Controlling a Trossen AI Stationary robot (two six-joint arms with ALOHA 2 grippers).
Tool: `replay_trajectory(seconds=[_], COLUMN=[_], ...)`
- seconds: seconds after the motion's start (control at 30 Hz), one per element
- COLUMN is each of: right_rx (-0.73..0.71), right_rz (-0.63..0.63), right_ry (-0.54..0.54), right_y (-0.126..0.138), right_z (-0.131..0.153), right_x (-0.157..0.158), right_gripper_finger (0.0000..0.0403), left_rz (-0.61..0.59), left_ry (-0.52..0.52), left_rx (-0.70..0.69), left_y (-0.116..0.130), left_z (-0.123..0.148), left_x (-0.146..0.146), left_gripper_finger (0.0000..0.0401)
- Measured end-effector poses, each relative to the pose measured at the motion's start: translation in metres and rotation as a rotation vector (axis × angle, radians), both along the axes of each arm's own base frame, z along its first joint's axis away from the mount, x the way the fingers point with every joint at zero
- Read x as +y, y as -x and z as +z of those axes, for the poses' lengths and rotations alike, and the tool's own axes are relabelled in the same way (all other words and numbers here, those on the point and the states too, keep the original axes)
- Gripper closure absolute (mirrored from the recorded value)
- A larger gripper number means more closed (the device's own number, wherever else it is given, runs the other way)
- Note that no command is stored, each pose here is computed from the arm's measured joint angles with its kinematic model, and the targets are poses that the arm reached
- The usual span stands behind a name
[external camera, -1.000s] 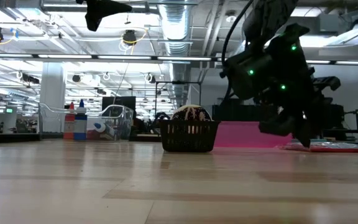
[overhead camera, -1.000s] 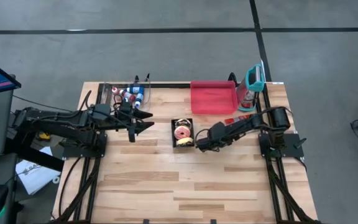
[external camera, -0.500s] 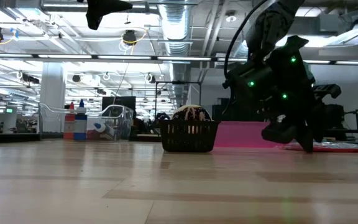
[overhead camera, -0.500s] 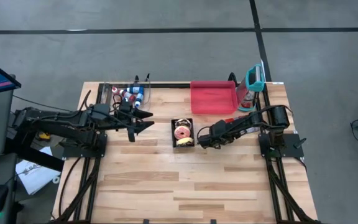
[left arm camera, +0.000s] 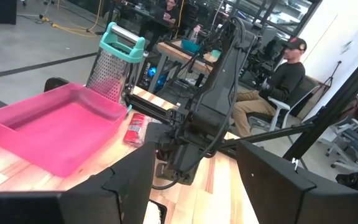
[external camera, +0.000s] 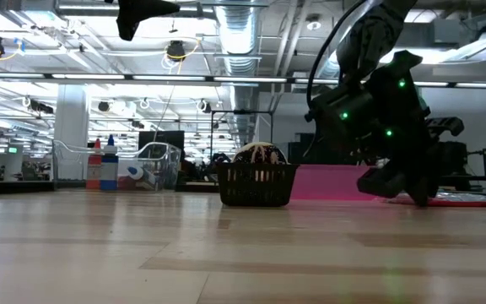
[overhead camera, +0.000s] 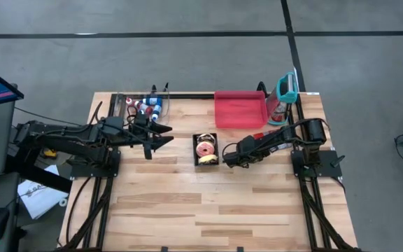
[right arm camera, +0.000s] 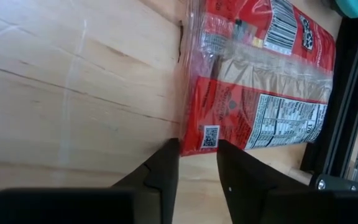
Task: Pick & Place Food Item
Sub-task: Put the orange popcorn bag into the red bin
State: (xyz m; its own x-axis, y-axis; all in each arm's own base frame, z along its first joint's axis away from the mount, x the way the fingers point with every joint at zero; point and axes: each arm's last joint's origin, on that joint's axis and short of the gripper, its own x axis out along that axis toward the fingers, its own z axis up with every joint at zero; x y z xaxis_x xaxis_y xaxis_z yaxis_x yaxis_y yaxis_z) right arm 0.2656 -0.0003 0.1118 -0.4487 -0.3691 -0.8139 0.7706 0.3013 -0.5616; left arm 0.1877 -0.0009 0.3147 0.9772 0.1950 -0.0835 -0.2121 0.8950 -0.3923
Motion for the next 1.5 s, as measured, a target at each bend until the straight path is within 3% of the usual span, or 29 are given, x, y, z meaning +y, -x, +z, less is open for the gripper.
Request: replay_trajectory(seconds=[0.43,0.67,0.77,1.03,1.2,1.5], right_rx=[-0.014,0.011,-0.002,-0.230,-0.471,-0.721], right_rz=[-0.038,0.008,0.046,0.093,0.107,0.109], right_ry=[0.026,0.060,0.100,0.172,0.177,0.226], right_y=[0.001,-0.003,-0.011,-0.029,-0.033,-0.047], right_z=[-0.001,0.010,0.027,0.105,0.154,0.207], right_x=[-0.001,0.015,0.032,0.092,0.116,0.114], right_gripper_finger=[0.0396,0.0402,0.0402,0.0403,0.0403,0.0403], left_rz=[0.001,0.001,0.001,0.001,0.001,-0.024], left_ry=[0.004,0.004,0.003,0.002,0.001,0.007], left_rx=[-0.022,-0.024,-0.024,-0.023,-0.024,-0.036], left_y=[0.000,0.000,0.000,0.000,0.000,0.000], left_z=[0.002,0.002,0.002,0.002,0.002,0.003], left_x=[0.000,0.000,0.000,0.000,0.000,-0.001], left_gripper_finger=[0.0179,0.0179,0.0179,0.0179,0.0179,0.0179])
